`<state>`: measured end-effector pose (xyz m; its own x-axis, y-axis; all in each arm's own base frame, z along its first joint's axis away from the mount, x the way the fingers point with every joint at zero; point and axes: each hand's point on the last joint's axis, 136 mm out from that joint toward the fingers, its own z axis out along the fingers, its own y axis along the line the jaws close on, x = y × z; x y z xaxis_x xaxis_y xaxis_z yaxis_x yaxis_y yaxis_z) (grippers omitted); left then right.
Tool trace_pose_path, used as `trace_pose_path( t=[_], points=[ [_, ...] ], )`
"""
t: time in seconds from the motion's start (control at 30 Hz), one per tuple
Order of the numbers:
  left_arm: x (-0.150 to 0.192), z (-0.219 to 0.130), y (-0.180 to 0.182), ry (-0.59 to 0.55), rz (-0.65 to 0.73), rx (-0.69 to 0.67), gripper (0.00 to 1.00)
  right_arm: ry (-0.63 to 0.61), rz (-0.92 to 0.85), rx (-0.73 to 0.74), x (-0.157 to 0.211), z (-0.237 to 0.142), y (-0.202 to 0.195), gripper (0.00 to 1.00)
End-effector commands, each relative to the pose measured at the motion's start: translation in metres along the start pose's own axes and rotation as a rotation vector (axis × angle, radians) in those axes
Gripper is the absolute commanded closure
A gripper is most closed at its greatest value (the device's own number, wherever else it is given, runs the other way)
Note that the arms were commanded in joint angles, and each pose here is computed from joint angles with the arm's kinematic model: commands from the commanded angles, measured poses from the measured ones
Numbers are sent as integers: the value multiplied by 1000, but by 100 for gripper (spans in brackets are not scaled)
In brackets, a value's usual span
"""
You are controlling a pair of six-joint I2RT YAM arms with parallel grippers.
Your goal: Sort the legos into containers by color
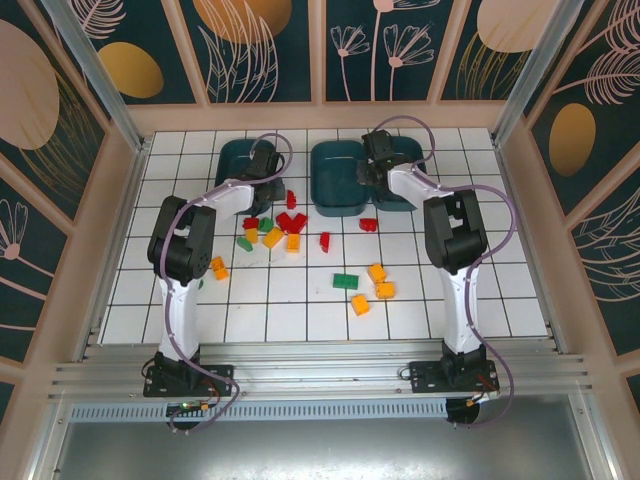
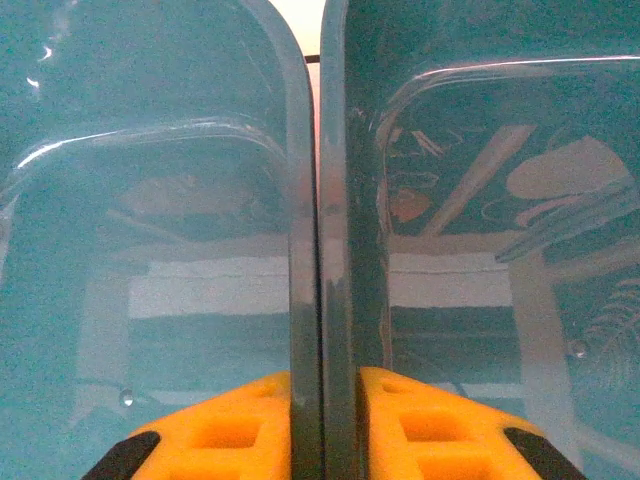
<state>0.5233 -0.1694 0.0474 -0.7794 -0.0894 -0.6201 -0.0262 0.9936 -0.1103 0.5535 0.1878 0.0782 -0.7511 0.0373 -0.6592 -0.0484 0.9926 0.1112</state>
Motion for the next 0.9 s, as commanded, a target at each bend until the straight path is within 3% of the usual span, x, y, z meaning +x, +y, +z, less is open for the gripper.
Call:
trace_pose_path(
  t=[0.0, 0.2, 0.43, 0.53, 0.87],
  points=[
    [10, -3, -2, 52, 22, 13, 61, -19, 18, -21, -13, -12, 10, 72],
    [-20, -42, -21, -10, 4, 106, 47, -66, 32, -19, -34, -40, 8, 57],
    [-23, -74, -51, -30, 29, 151, 49, -152, 42, -11, -49, -91, 1, 56],
    [-12, -69, -63, -6, 34, 149, 56, -171, 62, -12, -41, -111, -6, 57],
    [5, -24, -61, 44, 26, 71, 57, -188, 119, -31, 7, -158, -29, 57]
  ],
)
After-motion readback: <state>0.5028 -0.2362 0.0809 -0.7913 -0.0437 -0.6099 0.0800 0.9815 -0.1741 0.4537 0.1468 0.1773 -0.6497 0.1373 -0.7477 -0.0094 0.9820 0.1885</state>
